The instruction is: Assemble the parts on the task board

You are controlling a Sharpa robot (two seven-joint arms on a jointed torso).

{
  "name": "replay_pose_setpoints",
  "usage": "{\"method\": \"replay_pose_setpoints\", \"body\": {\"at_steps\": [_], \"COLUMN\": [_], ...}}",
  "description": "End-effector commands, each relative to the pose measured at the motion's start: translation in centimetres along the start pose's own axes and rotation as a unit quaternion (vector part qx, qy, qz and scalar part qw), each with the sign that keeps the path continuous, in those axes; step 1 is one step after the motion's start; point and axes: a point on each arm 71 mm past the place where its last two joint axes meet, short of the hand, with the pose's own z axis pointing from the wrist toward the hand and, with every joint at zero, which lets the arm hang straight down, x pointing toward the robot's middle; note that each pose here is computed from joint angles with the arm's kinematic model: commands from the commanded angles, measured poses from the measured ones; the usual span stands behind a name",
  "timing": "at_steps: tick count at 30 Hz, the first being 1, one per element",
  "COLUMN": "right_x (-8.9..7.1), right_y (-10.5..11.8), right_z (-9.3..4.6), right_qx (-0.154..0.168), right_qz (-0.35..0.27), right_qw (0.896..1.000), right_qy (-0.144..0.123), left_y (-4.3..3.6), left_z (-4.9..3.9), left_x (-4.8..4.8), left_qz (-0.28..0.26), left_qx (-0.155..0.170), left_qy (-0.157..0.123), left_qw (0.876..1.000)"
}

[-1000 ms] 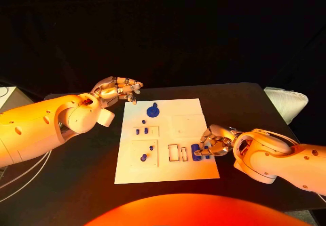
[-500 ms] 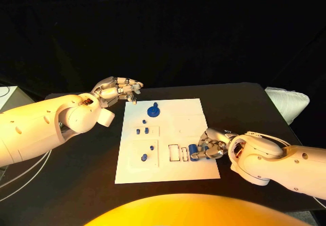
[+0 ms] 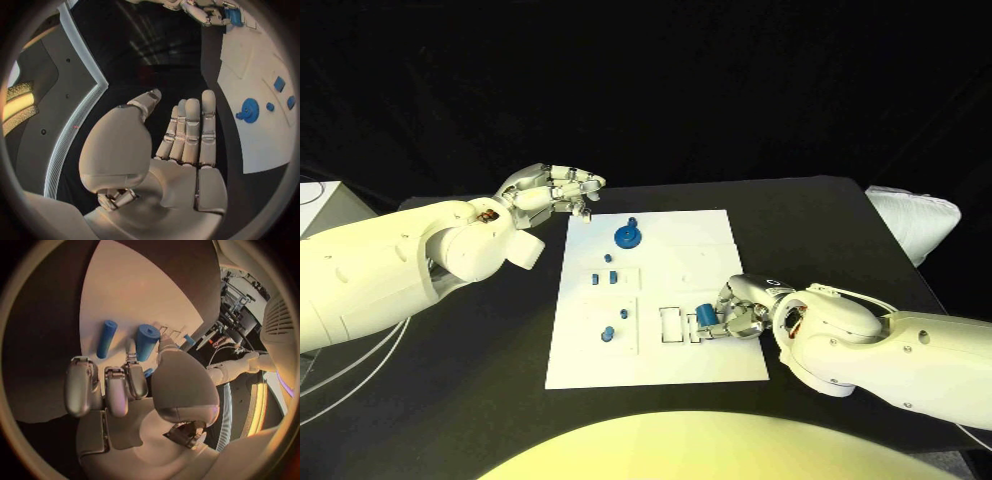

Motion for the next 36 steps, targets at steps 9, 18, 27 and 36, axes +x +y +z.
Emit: {"method": "replay_pose_setpoints", "body": {"at_steps": [9,18,27,36], "right_x": [0.5,-0.3,-2.7,-2.4], "right_y": [-0.3,-0.6,0.3,2.2], "right_z": [-0.1,-1.0,-1.9,-1.1], "right_qx": [0.011,0.029,0.034,0.02], "right_qz": [0.01,0.091,0.152,0.157], "right_qw": [1.0,0.995,0.988,0.987], "right_qy": [-0.012,-0.019,-0.013,0.017], "left_y": [0.04,0.13,0.21,0.24], "left_z": [-0.03,-0.06,0.0,0.1], "left_x": [0.33,0.38,0.52,0.73], "left_qz": [-0.004,-0.004,-0.002,-0.002], "left_qx": [-0.004,-0.007,-0.011,-0.013], "left_qy": [0.017,0.021,0.026,0.031], "left_qw": [1.0,1.0,1.0,0.999]}}
